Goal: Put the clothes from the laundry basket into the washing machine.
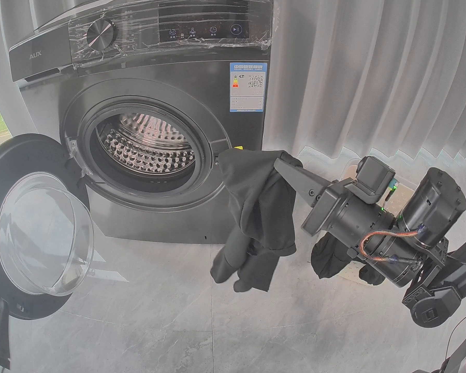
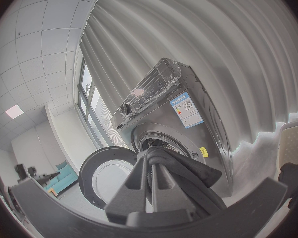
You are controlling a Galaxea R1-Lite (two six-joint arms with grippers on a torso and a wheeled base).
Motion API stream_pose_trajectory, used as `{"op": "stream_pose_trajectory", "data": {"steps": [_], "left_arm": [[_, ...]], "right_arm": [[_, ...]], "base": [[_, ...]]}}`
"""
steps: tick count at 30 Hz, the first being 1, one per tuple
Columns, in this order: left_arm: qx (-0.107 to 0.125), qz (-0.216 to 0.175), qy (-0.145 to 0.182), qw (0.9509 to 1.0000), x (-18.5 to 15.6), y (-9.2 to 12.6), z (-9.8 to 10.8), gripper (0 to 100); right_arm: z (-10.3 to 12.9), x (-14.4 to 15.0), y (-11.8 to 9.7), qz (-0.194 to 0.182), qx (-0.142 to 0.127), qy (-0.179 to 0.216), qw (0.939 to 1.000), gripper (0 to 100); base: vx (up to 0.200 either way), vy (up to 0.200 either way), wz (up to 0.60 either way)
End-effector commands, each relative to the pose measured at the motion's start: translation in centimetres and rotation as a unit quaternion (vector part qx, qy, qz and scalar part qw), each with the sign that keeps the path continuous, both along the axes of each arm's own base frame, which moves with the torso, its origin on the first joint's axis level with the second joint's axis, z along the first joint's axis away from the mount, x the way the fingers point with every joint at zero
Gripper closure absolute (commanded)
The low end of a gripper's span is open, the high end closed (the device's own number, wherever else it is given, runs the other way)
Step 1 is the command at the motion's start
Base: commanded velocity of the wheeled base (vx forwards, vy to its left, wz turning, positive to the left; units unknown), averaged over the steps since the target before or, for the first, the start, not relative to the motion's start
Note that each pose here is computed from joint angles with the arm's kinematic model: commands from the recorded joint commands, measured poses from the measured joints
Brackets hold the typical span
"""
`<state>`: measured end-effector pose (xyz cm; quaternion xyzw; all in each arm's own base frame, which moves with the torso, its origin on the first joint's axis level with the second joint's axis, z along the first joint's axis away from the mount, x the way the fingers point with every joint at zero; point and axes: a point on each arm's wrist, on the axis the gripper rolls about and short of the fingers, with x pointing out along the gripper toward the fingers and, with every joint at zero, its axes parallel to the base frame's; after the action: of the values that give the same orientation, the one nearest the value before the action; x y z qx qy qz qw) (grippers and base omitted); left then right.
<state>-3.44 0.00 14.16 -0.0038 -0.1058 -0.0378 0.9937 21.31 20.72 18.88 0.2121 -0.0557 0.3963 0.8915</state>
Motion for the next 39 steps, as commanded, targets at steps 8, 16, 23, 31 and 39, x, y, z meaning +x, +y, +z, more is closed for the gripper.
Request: {"op": "stream_pose_trajectory", "data": {"steps": [8, 16, 23, 31, 39], "left_arm": [[0.025, -0.183, 0.122, 0.9752, 8.7, -2.2, 5.4, 0], [0.043, -0.225, 0.154, 0.9611, 12.0, -4.2, 5.3, 0], [0.054, -0.259, 0.195, 0.9445, 16.1, -7.4, 4.2, 0], [0.030, -0.294, 0.238, 0.9253, 19.5, -11.1, 2.6, 0], [0.013, -0.326, 0.241, 0.9141, 22.1, -14.8, 0.0, 0]], "right_arm": [[0.3, 0.8, 0.8, 0.054, 0.035, 0.026, 0.9976, 100], [-0.2, 2.3, 2.2, 0.029, 0.032, 0.020, 0.9988, 100], [-0.3, 3.5, 3.1, 0.007, 0.031, 0.030, 0.9990, 100], [-0.4, 3.5, 3.3, -0.004, 0.033, 0.036, 0.9988, 100], [-0.7, 3.4, 3.4, -0.017, 0.025, 0.053, 0.9981, 100]], "base": [[0.000, 0.000, 0.00], [0.000, 0.000, 0.00], [0.000, 0.000, 0.00], [0.000, 0.000, 0.00], [0.000, 0.000, 0.00]]}}
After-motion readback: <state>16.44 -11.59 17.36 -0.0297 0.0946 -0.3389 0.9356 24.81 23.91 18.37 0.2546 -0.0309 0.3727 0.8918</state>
